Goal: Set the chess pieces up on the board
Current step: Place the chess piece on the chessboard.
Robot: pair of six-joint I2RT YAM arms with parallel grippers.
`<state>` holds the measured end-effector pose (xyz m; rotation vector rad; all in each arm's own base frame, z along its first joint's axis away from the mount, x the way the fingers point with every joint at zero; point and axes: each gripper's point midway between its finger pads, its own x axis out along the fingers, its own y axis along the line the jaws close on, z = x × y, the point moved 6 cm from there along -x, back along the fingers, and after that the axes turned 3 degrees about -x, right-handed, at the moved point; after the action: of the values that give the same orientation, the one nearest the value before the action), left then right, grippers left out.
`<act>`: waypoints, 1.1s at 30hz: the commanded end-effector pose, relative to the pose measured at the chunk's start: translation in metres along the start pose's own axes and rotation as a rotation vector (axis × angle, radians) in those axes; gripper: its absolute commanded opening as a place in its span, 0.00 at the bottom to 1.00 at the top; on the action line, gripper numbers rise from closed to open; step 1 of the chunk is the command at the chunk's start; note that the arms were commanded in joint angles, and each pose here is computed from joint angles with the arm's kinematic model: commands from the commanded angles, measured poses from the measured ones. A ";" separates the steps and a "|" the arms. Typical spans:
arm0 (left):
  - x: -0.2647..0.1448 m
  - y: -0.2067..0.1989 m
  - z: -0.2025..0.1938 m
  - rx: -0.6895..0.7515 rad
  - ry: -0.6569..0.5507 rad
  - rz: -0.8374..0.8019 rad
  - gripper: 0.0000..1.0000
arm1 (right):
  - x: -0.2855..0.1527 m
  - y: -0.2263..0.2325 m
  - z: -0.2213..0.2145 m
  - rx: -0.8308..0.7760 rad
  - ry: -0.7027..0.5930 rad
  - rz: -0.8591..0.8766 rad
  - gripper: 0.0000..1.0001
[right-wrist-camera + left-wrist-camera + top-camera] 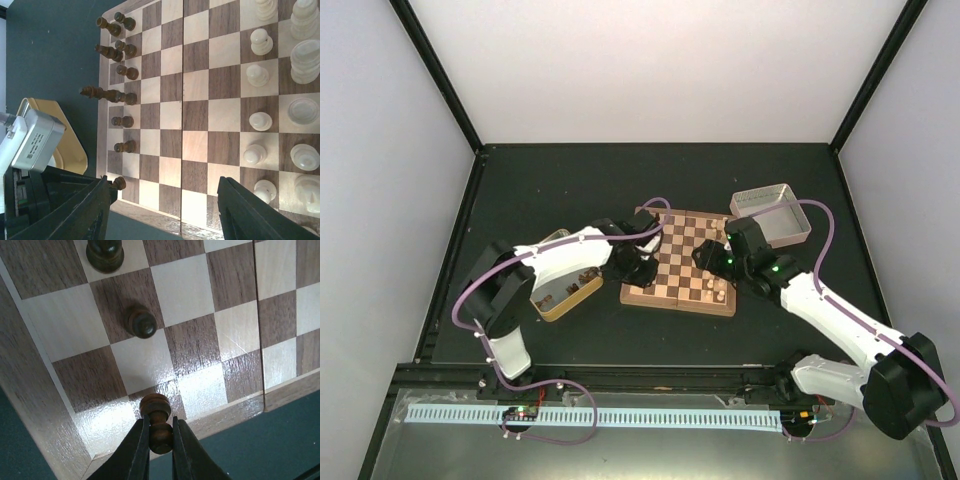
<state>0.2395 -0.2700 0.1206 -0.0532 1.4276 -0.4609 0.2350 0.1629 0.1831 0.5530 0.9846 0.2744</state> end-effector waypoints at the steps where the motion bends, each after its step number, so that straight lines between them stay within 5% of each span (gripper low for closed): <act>1: -0.001 -0.003 0.006 0.007 0.036 0.054 0.04 | -0.004 -0.004 0.005 -0.039 -0.042 -0.022 0.59; 26: 0.015 -0.004 0.024 0.037 0.071 0.114 0.13 | -0.006 -0.010 -0.002 -0.021 -0.031 -0.024 0.60; 33: 0.005 -0.003 0.019 0.034 0.059 0.110 0.44 | -0.008 -0.009 -0.002 -0.021 -0.028 -0.014 0.61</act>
<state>0.2586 -0.2812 0.1106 0.0579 1.4844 -0.4049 0.2297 0.1564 0.1799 0.5169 0.9722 0.2714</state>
